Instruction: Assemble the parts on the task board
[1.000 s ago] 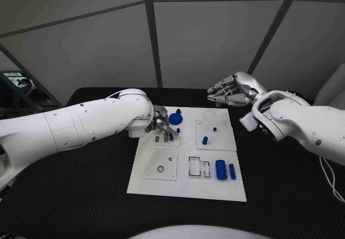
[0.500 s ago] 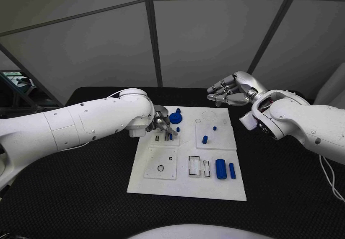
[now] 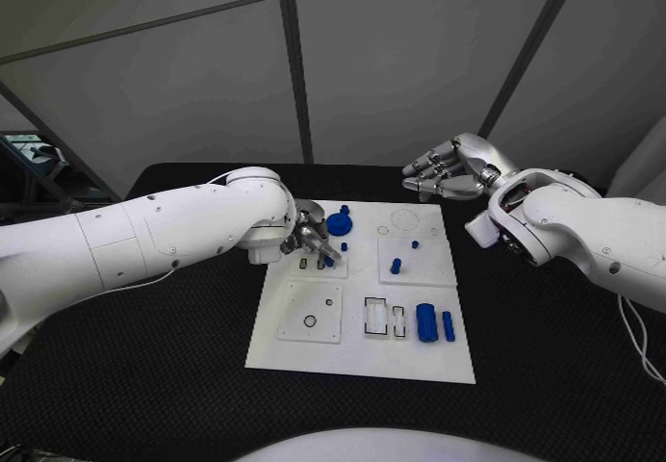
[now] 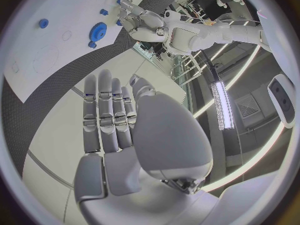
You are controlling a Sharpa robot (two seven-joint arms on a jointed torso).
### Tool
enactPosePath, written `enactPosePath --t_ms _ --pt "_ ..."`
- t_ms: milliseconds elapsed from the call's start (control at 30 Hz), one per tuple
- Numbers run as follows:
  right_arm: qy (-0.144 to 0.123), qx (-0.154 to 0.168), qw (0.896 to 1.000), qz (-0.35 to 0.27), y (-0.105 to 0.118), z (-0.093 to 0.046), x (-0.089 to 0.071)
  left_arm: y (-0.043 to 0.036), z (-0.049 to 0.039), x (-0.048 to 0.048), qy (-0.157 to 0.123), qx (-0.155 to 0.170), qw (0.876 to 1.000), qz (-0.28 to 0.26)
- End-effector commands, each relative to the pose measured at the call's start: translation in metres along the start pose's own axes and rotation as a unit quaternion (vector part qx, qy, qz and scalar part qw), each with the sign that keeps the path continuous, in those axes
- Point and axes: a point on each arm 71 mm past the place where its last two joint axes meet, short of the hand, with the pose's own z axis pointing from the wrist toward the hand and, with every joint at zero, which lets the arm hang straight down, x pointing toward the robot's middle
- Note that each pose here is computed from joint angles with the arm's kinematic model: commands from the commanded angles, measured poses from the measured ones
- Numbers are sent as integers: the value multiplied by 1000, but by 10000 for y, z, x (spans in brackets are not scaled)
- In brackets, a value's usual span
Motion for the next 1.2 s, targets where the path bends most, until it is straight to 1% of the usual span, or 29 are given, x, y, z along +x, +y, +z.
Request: enactPosePath --t_ms 33,100,233,400,533,633,767,900,1033,1200 --pt "4 -1 1000 2 1 2 -7 7 -15 7 1 0 1000 -11" --pt "4 0 1000 2 -3 4 -10 20 -27 7 -2 1 1000 -15" --pt "4 1 1000 2 -11 8 -13 39 -57 -7 -20 5 999 -29" --pt "2 3 1000 2 -32 10 -30 72 -127 -20 -52 11 997 -49" --pt "-1 6 1000 2 -53 8 -50 104 -198 -30 -84 16 994 -64" --pt "-2 7 1000 1 -62 8 -58 119 -246 -21 -105 20 992 -70" --pt "-3 8 1000 1 -71 9 -65 145 -285 11 -123 22 989 -77" --pt "-4 10 1000 1 -82 6 -76 186 -290 73 -133 20 988 -81" --pt "-5 12 1000 0 -89 3 -83 225 -266 156 -135 16 987 -83" --pt "-4 12 1000 -1 -90 3 -82 251 -233 207 -133 12 988 -78"
